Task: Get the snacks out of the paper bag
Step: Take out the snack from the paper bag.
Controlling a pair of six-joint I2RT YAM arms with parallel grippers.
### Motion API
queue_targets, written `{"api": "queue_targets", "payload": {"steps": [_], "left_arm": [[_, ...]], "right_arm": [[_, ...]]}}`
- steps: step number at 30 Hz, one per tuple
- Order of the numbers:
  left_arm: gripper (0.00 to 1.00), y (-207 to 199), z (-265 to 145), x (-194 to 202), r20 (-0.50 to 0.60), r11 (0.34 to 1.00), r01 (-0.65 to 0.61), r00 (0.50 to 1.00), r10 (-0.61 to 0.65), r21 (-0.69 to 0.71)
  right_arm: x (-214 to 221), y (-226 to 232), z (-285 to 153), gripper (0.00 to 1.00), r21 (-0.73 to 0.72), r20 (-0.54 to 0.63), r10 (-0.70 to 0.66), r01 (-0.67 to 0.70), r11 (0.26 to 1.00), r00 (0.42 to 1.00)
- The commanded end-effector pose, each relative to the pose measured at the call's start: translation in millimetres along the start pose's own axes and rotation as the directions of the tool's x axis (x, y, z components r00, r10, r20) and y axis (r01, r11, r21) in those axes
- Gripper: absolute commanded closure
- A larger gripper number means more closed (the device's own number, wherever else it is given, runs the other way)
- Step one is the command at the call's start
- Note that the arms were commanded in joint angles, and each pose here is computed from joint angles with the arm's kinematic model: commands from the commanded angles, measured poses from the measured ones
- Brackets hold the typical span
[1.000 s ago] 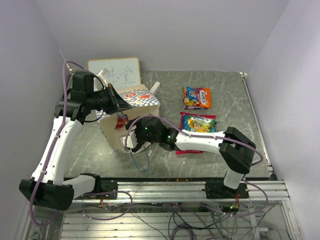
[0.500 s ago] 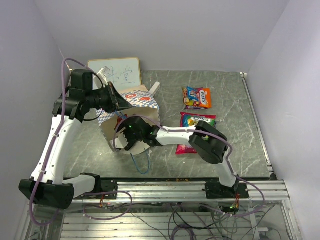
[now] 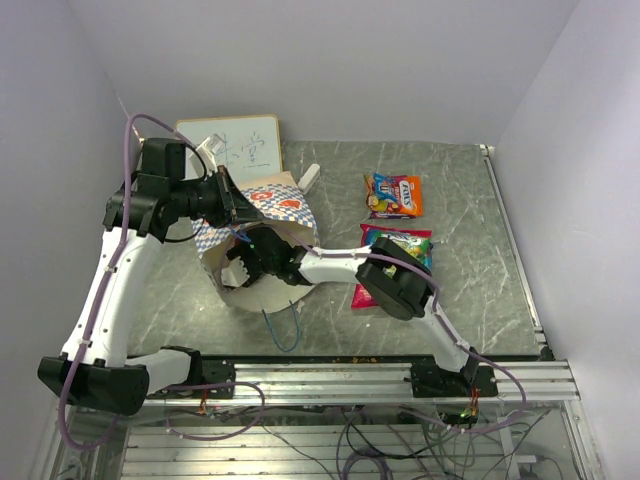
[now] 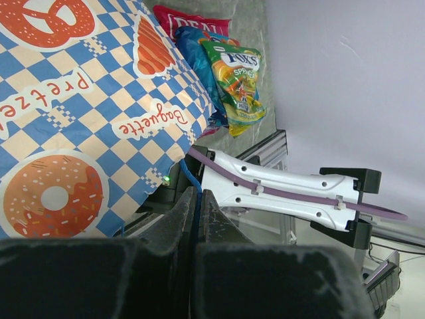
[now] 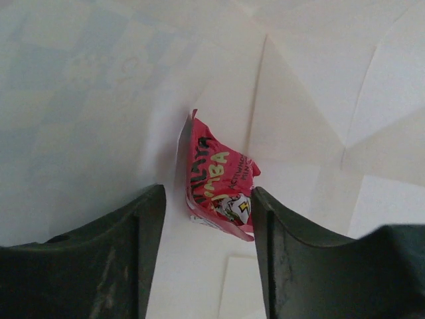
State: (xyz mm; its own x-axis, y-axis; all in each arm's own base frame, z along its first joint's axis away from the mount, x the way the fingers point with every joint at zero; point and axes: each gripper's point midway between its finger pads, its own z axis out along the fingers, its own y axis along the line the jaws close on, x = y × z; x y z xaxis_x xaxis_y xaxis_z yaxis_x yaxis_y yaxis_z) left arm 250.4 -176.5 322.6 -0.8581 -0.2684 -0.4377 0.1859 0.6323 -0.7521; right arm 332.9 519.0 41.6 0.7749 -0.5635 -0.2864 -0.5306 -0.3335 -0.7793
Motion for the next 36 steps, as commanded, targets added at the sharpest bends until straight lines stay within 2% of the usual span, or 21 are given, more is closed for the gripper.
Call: {"api": "queue_targets", "payload": {"steps": [1, 4, 6, 8, 17, 22, 25, 31, 36], "left_arm": [[0.93, -9.7, -6.0, -1.9, -0.006, 0.999, -0.034, 0.999, 0.034, 0.031], [0.93, -10.0, -6.3, -2.5, -0.002, 0.999, -0.035, 0.999, 0.035, 0.031], [0.93, -10.8, -7.2, -3.6, 0.003, 0.999, -0.038, 0.999, 0.038, 0.029], [0.93, -11.7, -8.0, -5.3, 0.011, 0.999, -0.043, 0.999, 0.042, 0.027], [0.93, -12.7, -6.6, -13.1, 0.059, 0.999, -0.028, 0.998, 0.026, 0.029], [0.93, -16.5, -7.3, -17.6, 0.087, 0.999, -0.022, 0.996, 0.018, 0.043], [0.93, -17.6, -6.4, -19.0, 0.096, 0.999, -0.015, 0.995, 0.010, 0.052], [0.93, -30.2, -5.1, -26.7, 0.113, 0.993, 0.025, 0.993, -0.038, 0.113], [0.93, -52.6, -9.8, -35.4, 0.111, 0.975, 0.098, 0.986, -0.121, 0.198]], "right_arm": [[16.9, 3.2, 10.9, 0.50, 0.003, -0.037, 0.000, 0.000, 1.000, 0.999], [21.4, 5.0, 13.0, 0.60, -0.004, -0.031, 0.018, -0.019, 1.000, 0.999], [19.7, 4.6, 10.0, 0.74, -0.008, -0.027, 0.024, -0.025, 1.000, 0.999], [15.5, 1.8, 4.0, 0.81, -0.005, -0.014, 0.042, -0.042, 0.999, 0.999], [-1.5, -6.1, -34.4, 0.99, 0.019, 0.014, 0.157, -0.157, 0.987, 0.988], [-11.4, -1.6, -64.3, 1.00, 0.015, 0.044, 0.266, -0.267, 0.964, 0.963], [-28.9, -13.4, -95.6, 1.00, 0.027, 0.106, 0.334, -0.338, 0.941, 0.937], [-79.2, -19.6, -162.1, 1.00, -0.080, 0.291, 0.494, -0.494, 0.866, 0.819], [-112.5, -58.0, -234.0, 1.00, -0.071, 0.425, 0.529, -0.555, 0.829, 0.734]]}}
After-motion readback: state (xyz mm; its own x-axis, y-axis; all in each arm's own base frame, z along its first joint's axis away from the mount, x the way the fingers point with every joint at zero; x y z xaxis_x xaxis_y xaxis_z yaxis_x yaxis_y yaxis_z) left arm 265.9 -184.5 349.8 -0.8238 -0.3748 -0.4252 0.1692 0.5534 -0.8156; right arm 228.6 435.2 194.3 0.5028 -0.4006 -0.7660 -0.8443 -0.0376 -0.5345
